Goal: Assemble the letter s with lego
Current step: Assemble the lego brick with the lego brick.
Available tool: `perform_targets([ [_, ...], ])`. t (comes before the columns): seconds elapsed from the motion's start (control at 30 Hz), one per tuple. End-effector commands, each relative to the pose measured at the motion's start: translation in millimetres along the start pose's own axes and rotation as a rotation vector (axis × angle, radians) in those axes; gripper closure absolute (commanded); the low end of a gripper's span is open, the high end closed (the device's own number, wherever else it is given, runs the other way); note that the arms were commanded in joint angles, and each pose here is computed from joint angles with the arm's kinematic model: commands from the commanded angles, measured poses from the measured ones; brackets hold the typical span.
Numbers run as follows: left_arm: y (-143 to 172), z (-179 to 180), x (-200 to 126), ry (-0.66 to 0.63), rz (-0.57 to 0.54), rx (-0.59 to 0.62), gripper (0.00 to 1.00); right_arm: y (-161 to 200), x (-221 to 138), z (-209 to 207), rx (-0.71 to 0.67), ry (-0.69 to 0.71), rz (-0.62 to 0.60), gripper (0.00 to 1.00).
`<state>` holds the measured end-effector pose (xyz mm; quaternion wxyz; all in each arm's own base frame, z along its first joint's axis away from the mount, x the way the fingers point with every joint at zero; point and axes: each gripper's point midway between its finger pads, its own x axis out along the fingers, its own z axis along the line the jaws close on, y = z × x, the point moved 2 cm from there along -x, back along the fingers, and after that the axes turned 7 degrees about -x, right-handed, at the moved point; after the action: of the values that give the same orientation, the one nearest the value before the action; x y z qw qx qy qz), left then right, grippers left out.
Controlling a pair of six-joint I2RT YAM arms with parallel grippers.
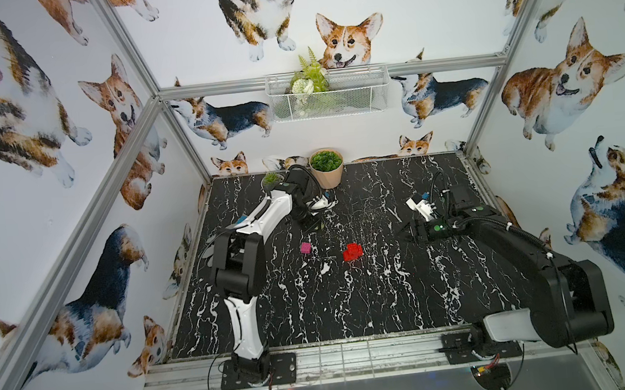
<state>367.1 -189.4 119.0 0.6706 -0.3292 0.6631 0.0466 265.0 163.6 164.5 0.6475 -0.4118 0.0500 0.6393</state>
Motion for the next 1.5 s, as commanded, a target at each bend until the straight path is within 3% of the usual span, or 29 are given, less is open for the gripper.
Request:
perform_targets([
  [0.0, 12.2, -34.0, -9.5, 0.104, -0.055, 0.175, 0.79, -2.6, 0.3, 5.8, -0.047, -0.026, -0.025, 0.20],
  [0.33, 47.3, -55.5, -2.5, 0.144, -0.006, 0.433, 0.83, 4.9, -1.8, 9.9, -0.067, -0.016, -0.036, 0.20],
  [0.53, 46.4, -46.9, 5.7, 0.160, 0.036, 0.506, 0.84, 10.3, -1.9, 8.9, -0.060, -0.010, -0.034, 0.20],
  [0.83, 50.8, -24.9, 15.5, 0.126, 0.107, 0.558, 0.84, 11.2, 0.0, 6.1, -0.053, -0.005, -0.024, 0.20],
  [1.47, 44.4, -1.7, 37.4, 0.116, 0.095, 0.547, 0.85, 9.9, 3.5, 3.0, -0.044, -0.007, -0.007, 0.20],
])
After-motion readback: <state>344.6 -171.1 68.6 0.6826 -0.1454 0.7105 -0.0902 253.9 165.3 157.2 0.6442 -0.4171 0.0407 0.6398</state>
